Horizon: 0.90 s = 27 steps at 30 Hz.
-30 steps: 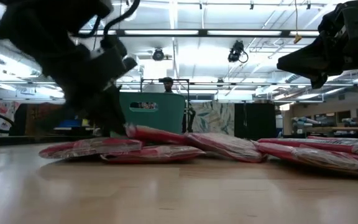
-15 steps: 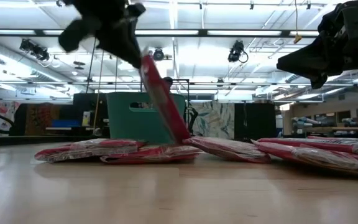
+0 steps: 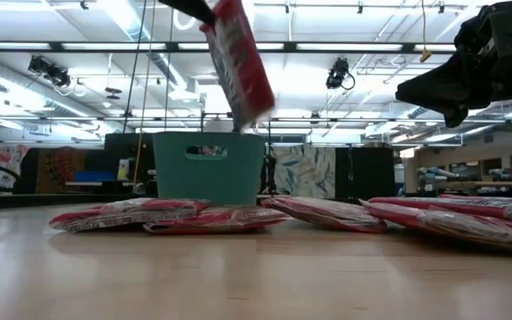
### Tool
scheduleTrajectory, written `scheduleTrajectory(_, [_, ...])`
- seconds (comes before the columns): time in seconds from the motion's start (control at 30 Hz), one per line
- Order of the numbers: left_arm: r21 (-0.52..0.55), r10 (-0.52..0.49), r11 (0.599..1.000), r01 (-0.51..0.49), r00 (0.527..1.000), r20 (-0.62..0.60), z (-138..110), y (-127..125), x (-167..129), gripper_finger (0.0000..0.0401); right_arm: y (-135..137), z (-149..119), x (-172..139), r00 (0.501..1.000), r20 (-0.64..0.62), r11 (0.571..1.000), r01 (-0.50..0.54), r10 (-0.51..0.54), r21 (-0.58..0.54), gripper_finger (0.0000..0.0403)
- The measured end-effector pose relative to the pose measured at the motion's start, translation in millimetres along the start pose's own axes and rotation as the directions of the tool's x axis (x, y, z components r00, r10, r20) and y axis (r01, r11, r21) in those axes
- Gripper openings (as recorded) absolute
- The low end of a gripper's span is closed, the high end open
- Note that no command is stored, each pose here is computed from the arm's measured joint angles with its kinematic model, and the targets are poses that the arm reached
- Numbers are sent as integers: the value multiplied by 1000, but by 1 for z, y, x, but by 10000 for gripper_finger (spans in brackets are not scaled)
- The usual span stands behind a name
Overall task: Sort popcorn bags into baskets
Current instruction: Put the red popcorn bag into the green bin
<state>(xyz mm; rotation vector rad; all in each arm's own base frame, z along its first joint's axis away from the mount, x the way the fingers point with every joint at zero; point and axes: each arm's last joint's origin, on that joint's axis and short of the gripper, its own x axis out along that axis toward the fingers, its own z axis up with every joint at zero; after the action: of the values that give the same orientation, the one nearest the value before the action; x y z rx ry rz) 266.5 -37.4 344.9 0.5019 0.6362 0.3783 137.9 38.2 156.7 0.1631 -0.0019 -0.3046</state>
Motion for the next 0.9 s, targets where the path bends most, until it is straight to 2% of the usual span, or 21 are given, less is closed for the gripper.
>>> scheduleTrajectory(0.17, [-123, 78, 990, -75, 997, 20, -5, 35, -12, 5, 0, 0, 0, 1000, 0, 1000, 0, 0, 0, 90])
scheduleTrajectory(0.47, [-309, 233, 920, -243, 970, -71, -25, 88, -1, 6, 0, 0, 0, 1000, 0, 1000, 0, 0, 0, 90])
scheduleTrajectory(0.7, [-390, 248, 873, -292, 955, -161, -47, 124, 17, 6, 0, 0, 0, 1000, 0, 1000, 0, 0, 0, 90])
scheduleTrajectory(0.9, [-464, 189, 846, -265, 961, -204, -67, 146, 31, 6, 0, 0, 0, 1000, 0, 1000, 0, 0, 0, 90])
